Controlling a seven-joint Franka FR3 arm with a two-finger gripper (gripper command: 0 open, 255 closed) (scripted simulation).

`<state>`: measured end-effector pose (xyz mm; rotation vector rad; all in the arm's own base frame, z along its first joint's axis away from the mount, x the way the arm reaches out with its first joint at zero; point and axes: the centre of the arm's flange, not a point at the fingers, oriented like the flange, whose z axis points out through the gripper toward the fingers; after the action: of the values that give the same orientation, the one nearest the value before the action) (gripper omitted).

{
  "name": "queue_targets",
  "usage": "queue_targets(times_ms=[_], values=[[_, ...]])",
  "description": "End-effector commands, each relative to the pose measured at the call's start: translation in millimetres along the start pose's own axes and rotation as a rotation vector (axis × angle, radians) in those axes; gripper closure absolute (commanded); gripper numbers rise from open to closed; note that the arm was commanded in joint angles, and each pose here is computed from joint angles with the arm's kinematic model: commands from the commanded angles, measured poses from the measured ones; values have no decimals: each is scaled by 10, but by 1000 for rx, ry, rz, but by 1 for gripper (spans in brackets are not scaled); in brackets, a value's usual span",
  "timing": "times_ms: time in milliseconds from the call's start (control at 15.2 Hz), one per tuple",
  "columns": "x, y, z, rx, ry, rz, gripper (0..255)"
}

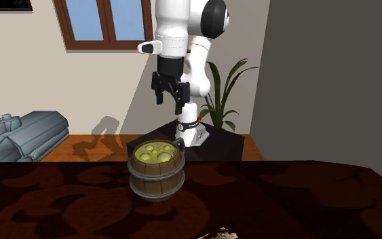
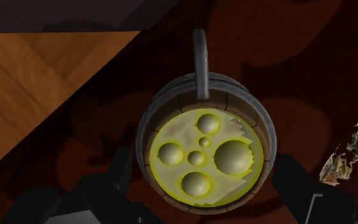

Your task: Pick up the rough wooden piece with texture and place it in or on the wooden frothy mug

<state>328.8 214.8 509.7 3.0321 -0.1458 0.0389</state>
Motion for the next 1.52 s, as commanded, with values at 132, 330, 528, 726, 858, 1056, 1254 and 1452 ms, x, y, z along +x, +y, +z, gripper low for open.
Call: queue_targets(times_ms=[132,330,528,726,858,1056,1254,1452], values=[[87,-523,219,-38,19,12,0],[148,-916,398,-68,32,19,0],[214,-1302,587,-98,46,27,0],[286,-1682,786,-128,59,35,0],[336,-1932,925,-148,68,40,0],[418,-2301,1142,-178,82,48,0],[505,-2662,1368,-208,95,55,0],[598,-3016,1604,-238,109,63,0]])
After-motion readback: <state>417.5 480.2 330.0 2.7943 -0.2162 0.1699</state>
